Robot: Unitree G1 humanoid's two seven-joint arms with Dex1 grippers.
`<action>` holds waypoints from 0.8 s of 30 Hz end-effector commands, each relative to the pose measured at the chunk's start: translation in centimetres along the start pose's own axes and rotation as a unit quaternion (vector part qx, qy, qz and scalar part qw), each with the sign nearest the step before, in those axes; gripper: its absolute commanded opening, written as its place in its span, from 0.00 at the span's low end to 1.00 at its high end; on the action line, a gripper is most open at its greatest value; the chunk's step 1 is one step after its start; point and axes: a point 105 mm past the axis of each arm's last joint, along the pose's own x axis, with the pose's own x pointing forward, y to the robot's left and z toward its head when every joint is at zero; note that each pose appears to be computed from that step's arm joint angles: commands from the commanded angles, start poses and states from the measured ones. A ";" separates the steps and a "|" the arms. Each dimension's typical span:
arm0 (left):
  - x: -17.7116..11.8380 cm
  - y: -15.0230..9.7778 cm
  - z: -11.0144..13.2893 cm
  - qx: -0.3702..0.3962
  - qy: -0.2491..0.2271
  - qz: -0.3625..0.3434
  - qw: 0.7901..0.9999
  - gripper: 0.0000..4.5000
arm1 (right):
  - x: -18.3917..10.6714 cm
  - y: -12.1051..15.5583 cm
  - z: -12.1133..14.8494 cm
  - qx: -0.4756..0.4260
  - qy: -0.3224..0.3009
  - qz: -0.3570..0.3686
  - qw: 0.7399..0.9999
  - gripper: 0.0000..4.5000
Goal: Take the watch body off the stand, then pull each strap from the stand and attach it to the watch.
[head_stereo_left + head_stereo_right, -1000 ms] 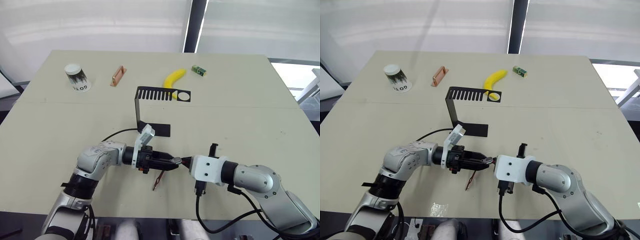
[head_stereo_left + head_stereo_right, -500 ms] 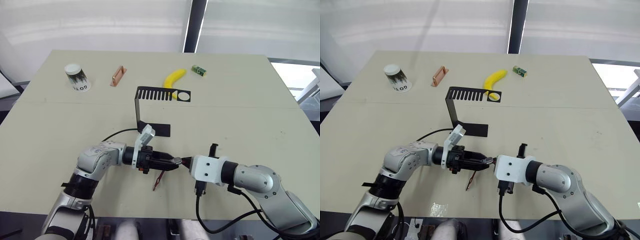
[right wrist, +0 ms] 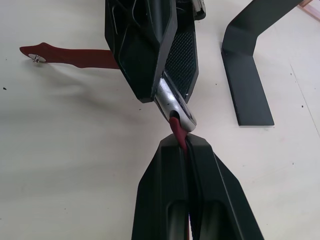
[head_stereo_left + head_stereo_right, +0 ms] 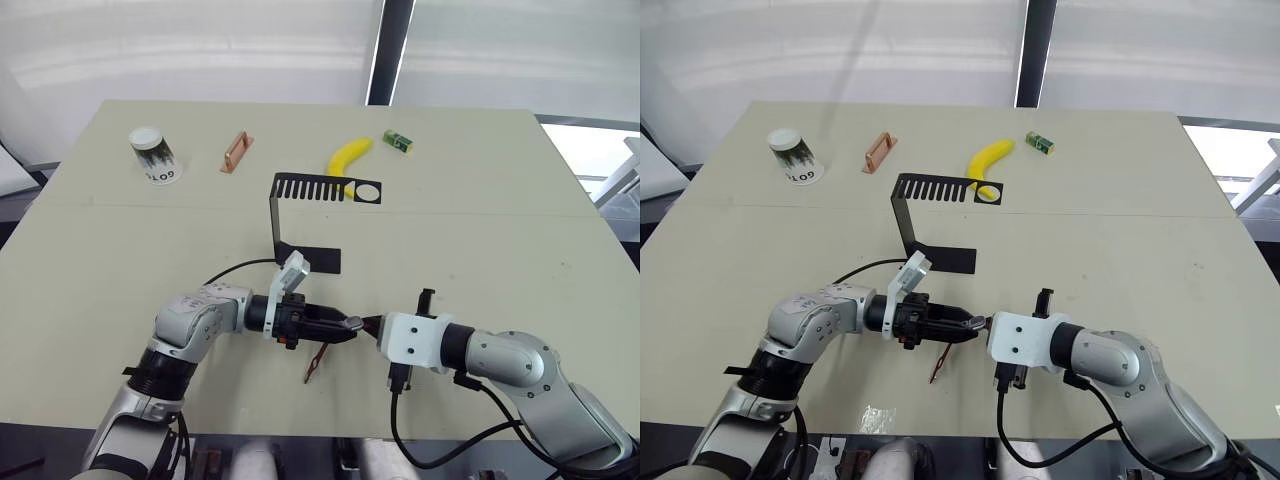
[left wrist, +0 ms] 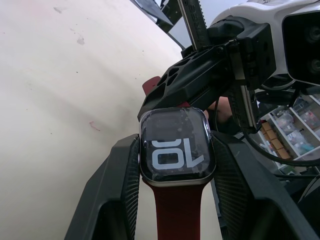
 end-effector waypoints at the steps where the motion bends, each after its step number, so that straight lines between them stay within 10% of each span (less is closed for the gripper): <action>1: 2.8 -2.6 0.0 0.027 0.016 -0.074 0.997 0.36 | 0.1 0.4 2.5 -0.020 -0.053 0.004 0.998 0.00; 24: 2.9 -2.6 0.1 0.031 0.019 -0.073 0.997 0.36 | 0.3 0.2 2.1 -0.018 -0.046 0.004 0.999 0.00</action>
